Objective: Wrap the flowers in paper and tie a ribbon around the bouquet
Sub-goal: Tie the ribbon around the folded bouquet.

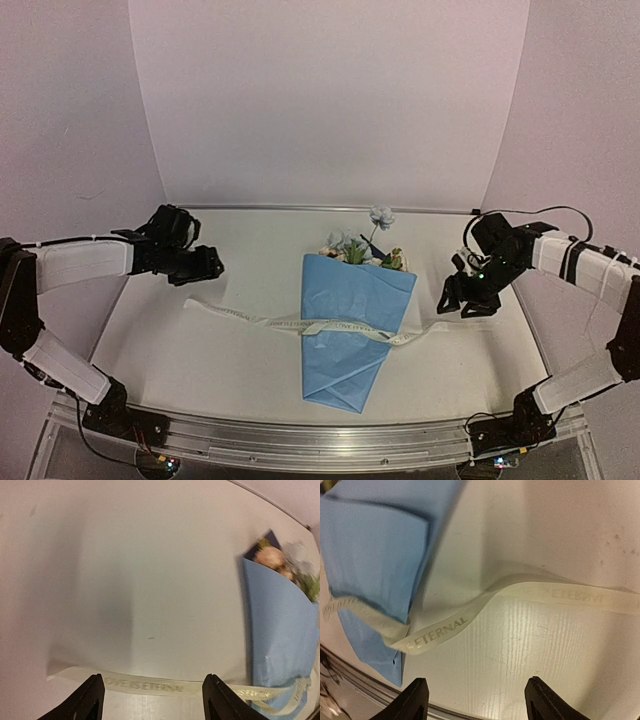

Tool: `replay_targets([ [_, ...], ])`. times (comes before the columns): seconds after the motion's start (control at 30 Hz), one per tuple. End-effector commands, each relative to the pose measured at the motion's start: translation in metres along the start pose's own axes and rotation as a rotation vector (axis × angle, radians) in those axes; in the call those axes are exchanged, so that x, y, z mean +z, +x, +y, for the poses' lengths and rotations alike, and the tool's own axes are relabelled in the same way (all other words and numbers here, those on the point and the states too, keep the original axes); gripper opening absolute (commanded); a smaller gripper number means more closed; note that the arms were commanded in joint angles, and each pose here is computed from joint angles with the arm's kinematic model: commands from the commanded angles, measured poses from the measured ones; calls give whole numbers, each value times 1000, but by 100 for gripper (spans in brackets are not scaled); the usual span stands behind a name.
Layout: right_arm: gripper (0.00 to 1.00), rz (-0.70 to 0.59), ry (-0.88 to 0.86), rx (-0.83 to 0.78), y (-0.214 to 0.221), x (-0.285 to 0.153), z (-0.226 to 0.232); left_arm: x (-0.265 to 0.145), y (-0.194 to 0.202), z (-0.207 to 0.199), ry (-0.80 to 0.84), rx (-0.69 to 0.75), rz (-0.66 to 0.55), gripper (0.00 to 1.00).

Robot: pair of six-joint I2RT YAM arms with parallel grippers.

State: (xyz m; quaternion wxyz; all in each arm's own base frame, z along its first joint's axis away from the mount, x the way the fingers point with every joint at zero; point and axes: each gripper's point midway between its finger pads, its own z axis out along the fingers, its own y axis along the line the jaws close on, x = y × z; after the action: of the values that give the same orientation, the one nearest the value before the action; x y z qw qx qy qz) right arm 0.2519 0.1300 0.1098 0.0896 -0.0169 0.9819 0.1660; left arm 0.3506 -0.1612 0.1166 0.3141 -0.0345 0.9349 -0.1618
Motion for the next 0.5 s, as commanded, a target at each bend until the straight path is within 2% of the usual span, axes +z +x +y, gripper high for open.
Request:
replay_targets([
  [0.0,67,-17,-85,-365,15,-8,36,-6,0,-90,221,447,-16,71],
  [0.13,71,-82,-164,-486,15,-2,49,1,29,-124,325,773,-12,69],
  [0.3,75,-71,-212,-649,30,2,60,3,61,-148,486,1034,-38,67],
  [0.47,78,-59,-222,-761,39,9,65,17,83,-153,497,1206,-20,67],
])
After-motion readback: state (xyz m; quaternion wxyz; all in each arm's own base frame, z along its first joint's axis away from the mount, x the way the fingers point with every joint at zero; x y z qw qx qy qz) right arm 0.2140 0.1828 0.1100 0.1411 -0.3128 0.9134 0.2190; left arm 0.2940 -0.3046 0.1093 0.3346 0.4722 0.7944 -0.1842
